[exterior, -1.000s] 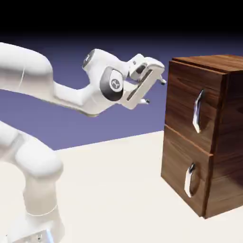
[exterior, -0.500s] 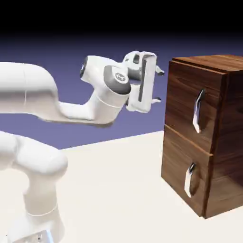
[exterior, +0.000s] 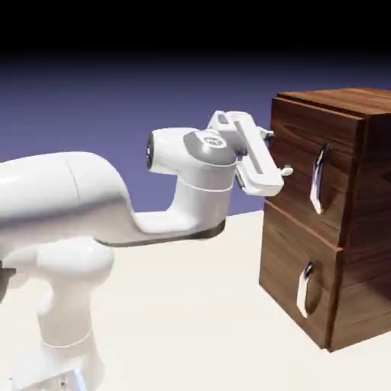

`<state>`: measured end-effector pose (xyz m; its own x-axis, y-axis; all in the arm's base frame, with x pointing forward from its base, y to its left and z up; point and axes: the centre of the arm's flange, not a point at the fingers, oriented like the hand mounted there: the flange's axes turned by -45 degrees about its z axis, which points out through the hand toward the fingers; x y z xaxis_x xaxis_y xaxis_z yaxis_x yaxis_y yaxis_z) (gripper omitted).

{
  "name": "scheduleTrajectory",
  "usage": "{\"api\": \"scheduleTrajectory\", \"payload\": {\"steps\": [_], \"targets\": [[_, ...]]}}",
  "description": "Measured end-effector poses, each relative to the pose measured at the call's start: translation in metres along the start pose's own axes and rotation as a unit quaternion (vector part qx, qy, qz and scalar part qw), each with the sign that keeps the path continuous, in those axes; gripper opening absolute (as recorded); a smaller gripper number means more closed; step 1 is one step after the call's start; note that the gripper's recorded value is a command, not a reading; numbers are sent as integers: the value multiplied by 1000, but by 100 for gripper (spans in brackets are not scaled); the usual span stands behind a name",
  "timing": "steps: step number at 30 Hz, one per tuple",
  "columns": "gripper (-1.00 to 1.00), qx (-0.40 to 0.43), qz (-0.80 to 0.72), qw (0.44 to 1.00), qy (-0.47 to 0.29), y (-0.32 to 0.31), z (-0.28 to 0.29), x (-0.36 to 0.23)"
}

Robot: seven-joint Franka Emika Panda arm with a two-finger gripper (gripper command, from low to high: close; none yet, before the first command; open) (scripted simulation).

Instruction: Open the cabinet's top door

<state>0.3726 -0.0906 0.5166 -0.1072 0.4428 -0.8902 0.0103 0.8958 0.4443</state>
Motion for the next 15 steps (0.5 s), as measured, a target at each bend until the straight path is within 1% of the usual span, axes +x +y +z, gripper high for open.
{"api": "scheduleTrajectory", "payload": {"steps": [5,11,13,15], "targets": [[0,-12,-105,994,-21,-23,17,17],[0,-25,-229,972,-46,-50,41,45],[0,-25,-230,972,-46,-50,41,45],[0,-25,-229,972,-46,-49,62,42]]}}
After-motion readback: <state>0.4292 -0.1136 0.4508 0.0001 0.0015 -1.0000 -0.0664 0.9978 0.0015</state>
